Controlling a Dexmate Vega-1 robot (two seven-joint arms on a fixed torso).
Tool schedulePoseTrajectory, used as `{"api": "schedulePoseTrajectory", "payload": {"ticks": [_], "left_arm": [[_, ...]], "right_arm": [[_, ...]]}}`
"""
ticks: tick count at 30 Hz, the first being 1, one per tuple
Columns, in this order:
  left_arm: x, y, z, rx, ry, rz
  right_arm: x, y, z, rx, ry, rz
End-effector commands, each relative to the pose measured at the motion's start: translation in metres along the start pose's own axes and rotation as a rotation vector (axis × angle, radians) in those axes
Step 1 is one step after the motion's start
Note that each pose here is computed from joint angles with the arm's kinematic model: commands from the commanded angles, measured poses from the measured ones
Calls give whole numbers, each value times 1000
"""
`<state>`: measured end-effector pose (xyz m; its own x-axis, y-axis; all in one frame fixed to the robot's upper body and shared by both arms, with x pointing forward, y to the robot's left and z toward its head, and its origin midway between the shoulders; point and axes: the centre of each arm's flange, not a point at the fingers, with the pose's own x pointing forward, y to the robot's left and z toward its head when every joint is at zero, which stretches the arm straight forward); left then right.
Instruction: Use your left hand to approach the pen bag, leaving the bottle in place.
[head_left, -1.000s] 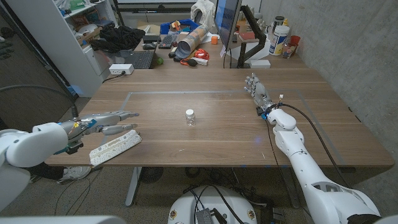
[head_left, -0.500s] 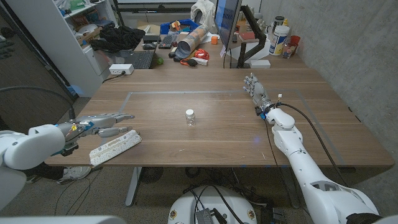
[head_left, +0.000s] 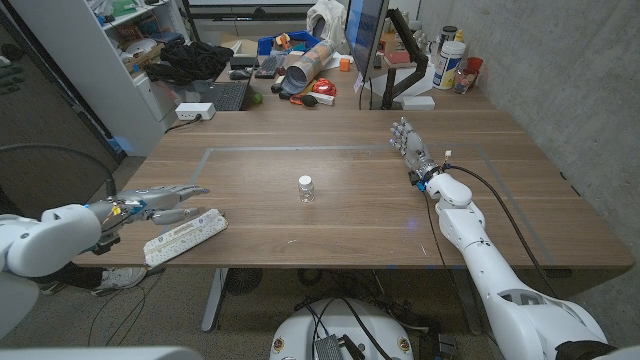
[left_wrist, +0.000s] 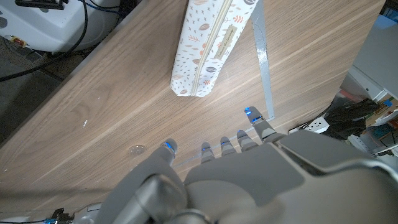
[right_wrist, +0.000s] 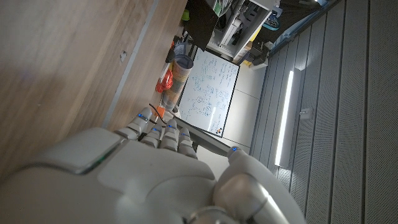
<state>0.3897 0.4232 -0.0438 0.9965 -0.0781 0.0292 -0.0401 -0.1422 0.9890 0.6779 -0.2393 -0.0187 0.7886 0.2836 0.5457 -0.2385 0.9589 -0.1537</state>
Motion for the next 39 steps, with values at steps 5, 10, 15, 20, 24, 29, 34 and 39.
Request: {"api": "schedulePoseTrajectory", "payload": {"ticks": [5,10,15,20,24,29,34,39], "left_arm": [[3,-10,-6,-18,20,-19],[4,-13,-6,-23,24,-27],[4,-16,-7,-31,28,-37],[5,-18,-7,-17,38,-54],[3,-20,-10,-24,51,-55],[2,-21,-10,-25,57,-54],[4,-24,-10,-21,61,-55],[5,-26,-11,-22,66,-55]], "right_arm": [[0,0,-1,-3,4,1],[-1,-1,-1,-3,5,-1],[-2,-1,-1,-3,4,0],[-3,-2,-1,-5,6,0],[-4,-3,-1,-4,7,-1],[-5,-4,-2,-3,8,-1],[-6,-4,-3,-1,8,-1],[-7,-5,-2,-5,9,-4]]}}
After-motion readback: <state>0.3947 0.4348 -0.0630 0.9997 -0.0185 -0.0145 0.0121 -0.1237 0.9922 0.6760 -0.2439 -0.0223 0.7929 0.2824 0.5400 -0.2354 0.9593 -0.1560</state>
